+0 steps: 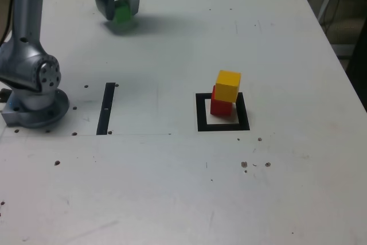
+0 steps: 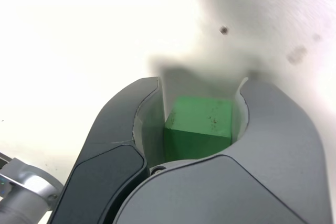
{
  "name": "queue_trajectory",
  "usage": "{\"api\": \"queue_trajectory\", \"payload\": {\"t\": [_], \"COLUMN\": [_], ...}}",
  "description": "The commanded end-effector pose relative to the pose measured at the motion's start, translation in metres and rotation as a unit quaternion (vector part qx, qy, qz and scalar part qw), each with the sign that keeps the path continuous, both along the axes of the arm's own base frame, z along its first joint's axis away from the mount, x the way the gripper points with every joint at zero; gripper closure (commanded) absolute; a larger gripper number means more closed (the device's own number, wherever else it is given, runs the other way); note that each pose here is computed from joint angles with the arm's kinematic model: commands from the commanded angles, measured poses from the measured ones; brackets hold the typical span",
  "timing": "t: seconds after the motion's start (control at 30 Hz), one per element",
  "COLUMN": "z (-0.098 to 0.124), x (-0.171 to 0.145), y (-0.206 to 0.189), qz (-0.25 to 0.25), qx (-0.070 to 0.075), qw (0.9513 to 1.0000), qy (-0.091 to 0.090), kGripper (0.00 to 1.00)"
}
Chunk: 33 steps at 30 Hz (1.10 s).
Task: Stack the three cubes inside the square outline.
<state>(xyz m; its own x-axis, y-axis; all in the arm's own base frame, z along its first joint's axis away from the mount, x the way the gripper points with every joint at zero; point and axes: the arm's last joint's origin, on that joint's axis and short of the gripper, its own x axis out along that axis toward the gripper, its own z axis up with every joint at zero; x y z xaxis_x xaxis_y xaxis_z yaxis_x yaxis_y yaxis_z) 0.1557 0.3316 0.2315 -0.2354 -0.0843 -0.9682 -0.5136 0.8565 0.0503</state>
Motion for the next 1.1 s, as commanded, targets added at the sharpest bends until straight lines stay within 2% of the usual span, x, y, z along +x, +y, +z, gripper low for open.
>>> {"api": "queue_trajectory", "payload": {"t": [0.0,0.13,0.23,0.53,0.87,1.07], "z": [0.017,0.045,0.061,0.079,0.105,0.119], "x": [0.007,0.023,0.037,0.079,0.108,0.123], "y": [-0.011,-0.037,-0.061,-0.123,-0.187,-0.218], "qz": [-0.020,-0.072,-0.118,-0.223,-0.288,-0.306], "qx": [0.014,0.030,0.035,0.019,0.016,0.024], "qw": [0.9997,0.9967,0.9920,0.9742,0.9567,0.9504], "qy": [-0.008,-0.021,-0.027,-0.026,-0.036,-0.048], "kGripper": [0.89,0.89,0.89,0.89,0.89,0.89]}}
